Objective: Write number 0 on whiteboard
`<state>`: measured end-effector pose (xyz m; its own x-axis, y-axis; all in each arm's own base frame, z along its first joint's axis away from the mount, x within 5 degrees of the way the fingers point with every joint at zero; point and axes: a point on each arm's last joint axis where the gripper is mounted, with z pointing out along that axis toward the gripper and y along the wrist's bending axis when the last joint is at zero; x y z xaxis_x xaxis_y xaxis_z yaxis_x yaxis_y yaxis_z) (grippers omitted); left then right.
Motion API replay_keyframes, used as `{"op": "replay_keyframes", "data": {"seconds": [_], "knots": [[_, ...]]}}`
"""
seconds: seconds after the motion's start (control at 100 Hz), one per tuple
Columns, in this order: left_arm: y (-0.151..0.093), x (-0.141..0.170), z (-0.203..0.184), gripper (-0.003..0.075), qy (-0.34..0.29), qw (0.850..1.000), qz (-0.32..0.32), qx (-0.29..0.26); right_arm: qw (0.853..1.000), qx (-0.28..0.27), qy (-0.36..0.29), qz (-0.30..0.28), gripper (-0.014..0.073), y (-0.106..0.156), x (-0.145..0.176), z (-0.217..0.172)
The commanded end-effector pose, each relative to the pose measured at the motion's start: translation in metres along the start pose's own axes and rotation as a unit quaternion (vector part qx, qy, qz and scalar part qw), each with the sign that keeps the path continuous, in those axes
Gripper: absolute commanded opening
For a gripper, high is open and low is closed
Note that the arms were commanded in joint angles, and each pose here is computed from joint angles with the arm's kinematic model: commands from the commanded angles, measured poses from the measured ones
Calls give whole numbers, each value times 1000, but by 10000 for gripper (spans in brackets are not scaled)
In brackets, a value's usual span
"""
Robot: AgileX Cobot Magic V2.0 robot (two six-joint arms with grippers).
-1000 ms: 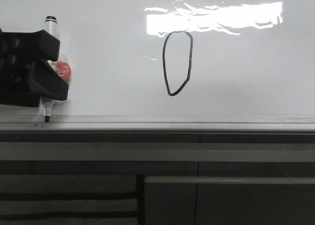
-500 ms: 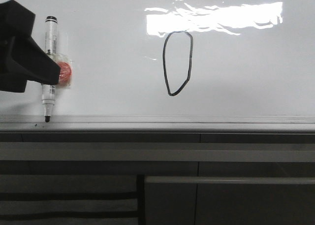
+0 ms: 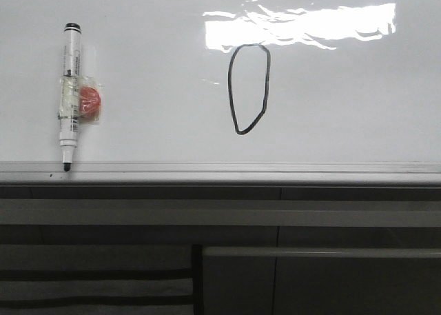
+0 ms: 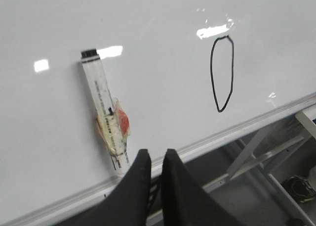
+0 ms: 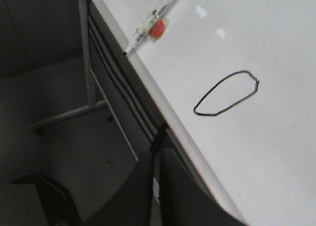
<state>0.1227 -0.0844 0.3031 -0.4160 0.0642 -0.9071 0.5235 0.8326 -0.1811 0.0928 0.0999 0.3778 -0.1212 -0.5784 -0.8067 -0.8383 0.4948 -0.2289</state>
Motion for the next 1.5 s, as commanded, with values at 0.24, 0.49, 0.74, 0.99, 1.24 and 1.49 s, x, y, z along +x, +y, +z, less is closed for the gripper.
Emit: {"op": "replay_keyframes", "data": {"seconds": [0.24, 0.49, 0.74, 0.99, 1.24, 1.49], "knots": [[1, -19, -53, -20, -131, 979, 154, -42, 987, 67, -146, 17, -69, 18, 50, -26], [7, 4, -69, -20, -155, 963, 210, -67, 936, 154, -317, 19, -69, 34, 112, -20], [9, 20, -77, -20, -169, 961, 207, -67, 923, 171, -342, 40, -69, 39, 145, 4], [9, 20, -77, -20, -171, 961, 206, -66, 931, 165, -322, 41, -69, 42, 155, 13], [9, 20, -77, -20, -171, 961, 208, -67, 932, 165, -322, 41, -69, 42, 155, 13], [16, 20, -99, -20, -216, 942, 207, -153, 932, 165, -322, 41, -69, 42, 155, 13]]}}
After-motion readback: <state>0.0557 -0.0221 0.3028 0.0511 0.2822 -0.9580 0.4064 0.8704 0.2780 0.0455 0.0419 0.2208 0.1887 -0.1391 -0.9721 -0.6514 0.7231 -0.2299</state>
